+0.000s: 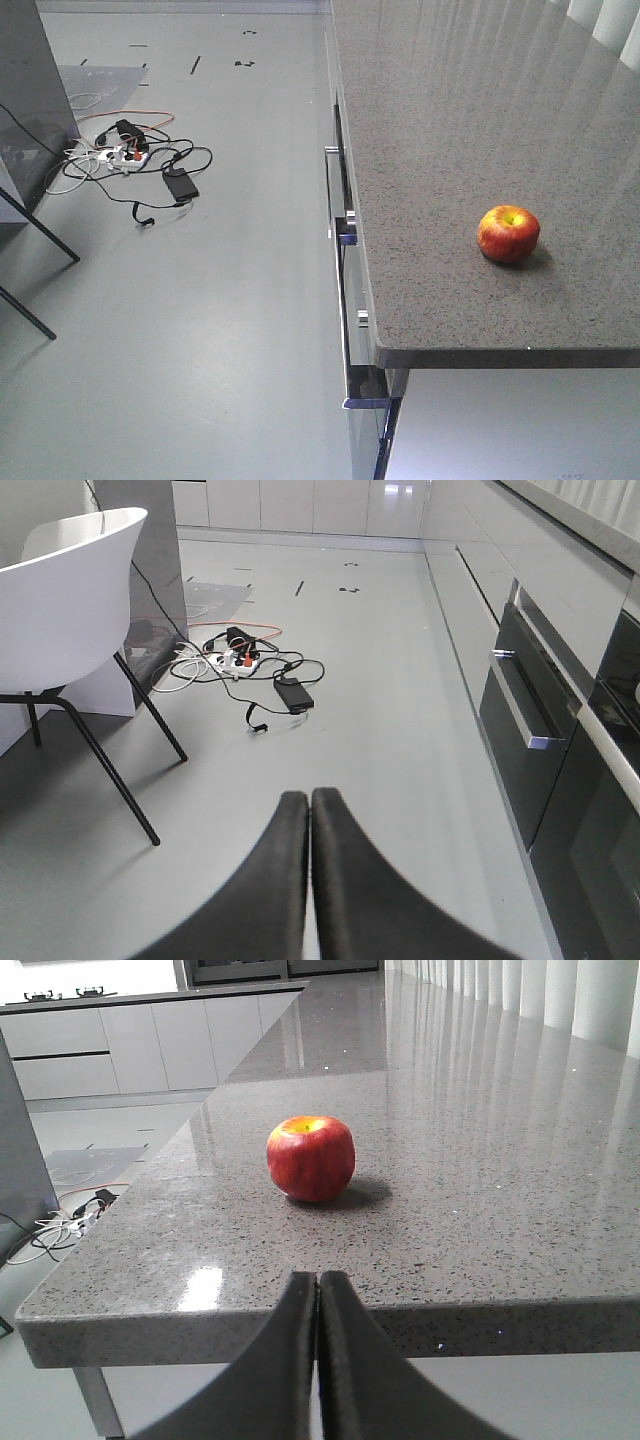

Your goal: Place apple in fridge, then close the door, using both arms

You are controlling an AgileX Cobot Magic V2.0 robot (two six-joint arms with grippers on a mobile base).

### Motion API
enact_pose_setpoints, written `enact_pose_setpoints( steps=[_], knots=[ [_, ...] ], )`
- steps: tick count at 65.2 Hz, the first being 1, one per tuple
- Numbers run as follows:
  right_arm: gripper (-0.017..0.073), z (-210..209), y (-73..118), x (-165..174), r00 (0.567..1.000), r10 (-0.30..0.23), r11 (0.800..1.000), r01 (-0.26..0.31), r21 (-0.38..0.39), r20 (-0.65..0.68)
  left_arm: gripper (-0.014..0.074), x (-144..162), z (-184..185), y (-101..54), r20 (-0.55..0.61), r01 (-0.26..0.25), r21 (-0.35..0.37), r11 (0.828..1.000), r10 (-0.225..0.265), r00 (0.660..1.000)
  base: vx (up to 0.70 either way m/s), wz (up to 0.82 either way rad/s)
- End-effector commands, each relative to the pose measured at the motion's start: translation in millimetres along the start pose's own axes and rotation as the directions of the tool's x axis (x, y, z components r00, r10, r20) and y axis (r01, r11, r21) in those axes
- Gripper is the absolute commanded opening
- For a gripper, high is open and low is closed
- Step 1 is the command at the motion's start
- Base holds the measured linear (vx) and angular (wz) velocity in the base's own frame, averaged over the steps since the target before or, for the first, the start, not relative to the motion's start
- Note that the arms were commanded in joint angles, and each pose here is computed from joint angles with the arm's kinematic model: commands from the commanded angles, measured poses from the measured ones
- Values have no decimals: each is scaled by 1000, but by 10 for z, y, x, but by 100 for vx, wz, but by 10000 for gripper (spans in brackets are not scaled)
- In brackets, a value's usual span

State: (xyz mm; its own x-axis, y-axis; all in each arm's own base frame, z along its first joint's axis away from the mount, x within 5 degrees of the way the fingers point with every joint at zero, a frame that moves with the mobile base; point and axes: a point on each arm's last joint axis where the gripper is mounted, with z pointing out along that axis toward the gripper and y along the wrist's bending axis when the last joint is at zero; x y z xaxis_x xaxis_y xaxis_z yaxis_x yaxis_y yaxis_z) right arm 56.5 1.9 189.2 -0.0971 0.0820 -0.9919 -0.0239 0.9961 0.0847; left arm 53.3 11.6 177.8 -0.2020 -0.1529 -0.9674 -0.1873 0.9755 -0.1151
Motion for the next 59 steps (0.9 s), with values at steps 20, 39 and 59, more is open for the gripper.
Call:
enact_pose_setpoints(
  steps=[20,39,59],
  knots=[
    [-2,-2,-2,-41,997,-7,1000,6,2,74,-8,-10,3,-19,59,0,29,1000,-2,998,0,0],
    [-2,-2,-2,-41,997,-7,1000,6,2,74,-8,-10,3,-19,59,0,29,1000,-2,998,0,0],
    [-2,-2,-2,-41,997,-7,1000,6,2,74,-8,-10,3,-19,59,0,29,1000,-2,998,0,0]
  ],
)
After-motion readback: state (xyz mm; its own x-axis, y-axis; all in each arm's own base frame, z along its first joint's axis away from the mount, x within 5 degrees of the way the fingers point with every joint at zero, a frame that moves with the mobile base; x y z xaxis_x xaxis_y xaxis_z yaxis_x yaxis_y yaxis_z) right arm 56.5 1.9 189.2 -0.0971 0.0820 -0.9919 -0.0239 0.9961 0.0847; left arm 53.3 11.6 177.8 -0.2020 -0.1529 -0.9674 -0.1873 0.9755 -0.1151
